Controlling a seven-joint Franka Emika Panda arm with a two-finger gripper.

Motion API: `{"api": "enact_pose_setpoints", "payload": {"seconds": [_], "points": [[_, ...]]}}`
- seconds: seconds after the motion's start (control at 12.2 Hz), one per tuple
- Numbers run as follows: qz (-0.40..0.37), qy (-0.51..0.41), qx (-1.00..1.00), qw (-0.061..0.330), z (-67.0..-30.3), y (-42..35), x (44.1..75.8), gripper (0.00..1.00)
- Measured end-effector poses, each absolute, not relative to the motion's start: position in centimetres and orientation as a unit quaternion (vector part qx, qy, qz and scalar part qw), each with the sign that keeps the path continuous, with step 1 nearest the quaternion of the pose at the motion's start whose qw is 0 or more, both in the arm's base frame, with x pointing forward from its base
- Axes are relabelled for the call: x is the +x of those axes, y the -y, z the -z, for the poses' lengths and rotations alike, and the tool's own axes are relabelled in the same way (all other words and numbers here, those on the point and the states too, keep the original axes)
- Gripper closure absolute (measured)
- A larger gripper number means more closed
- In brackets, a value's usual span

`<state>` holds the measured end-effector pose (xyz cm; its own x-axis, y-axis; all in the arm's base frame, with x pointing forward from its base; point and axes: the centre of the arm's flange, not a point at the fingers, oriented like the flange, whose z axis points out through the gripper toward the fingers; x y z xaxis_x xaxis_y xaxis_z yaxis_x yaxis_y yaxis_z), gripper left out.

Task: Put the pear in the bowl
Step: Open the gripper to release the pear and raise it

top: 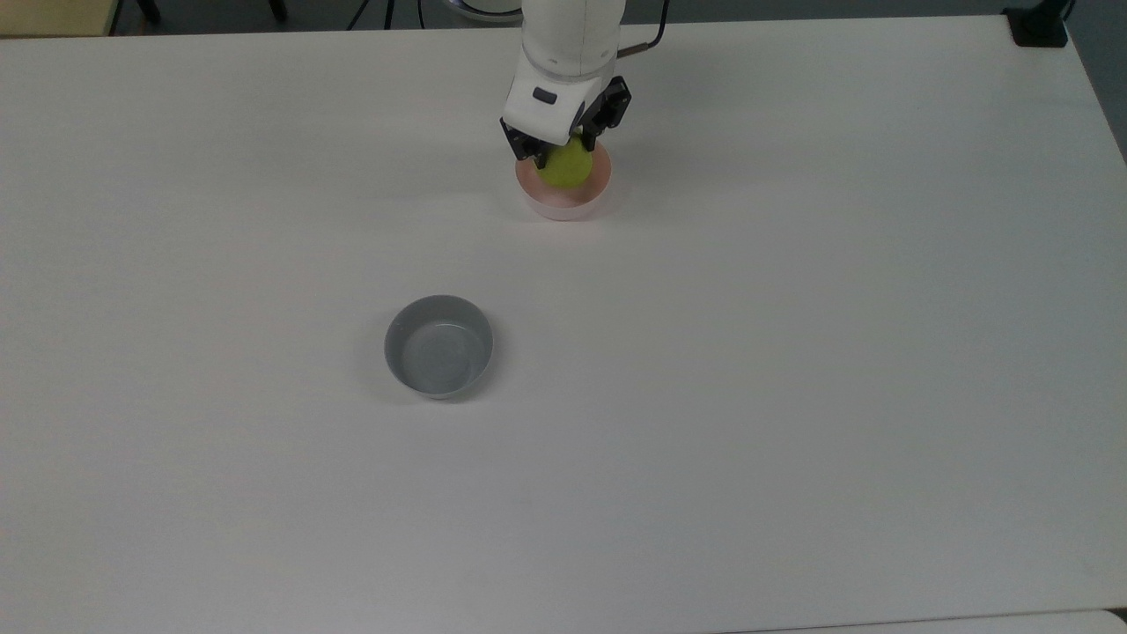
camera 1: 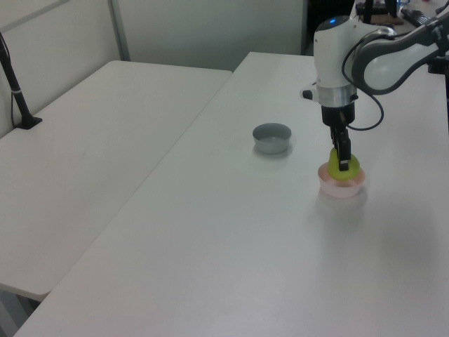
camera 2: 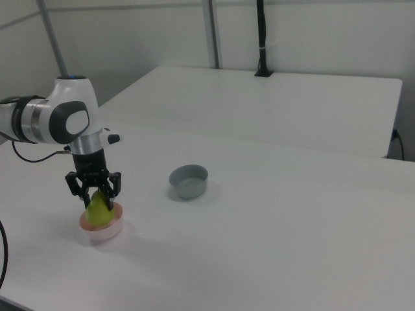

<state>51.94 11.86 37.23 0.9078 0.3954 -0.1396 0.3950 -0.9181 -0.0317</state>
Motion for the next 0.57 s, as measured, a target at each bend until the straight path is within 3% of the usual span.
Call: {"api": "enact_pose_setpoints", "payload": {"seconds": [0.33, 0.49, 0.57], "points": [[-0.077, 0.198, -0.977, -0.001, -35.77, -11.77, 52.23, 0.38], [-0.077, 0.195, -0.978, -0.001, -35.77, -11.57, 52.28, 0.32], [-0.076, 0.192, -0.978, -0.001, -35.79, -11.31, 52.35, 0.23]]}}
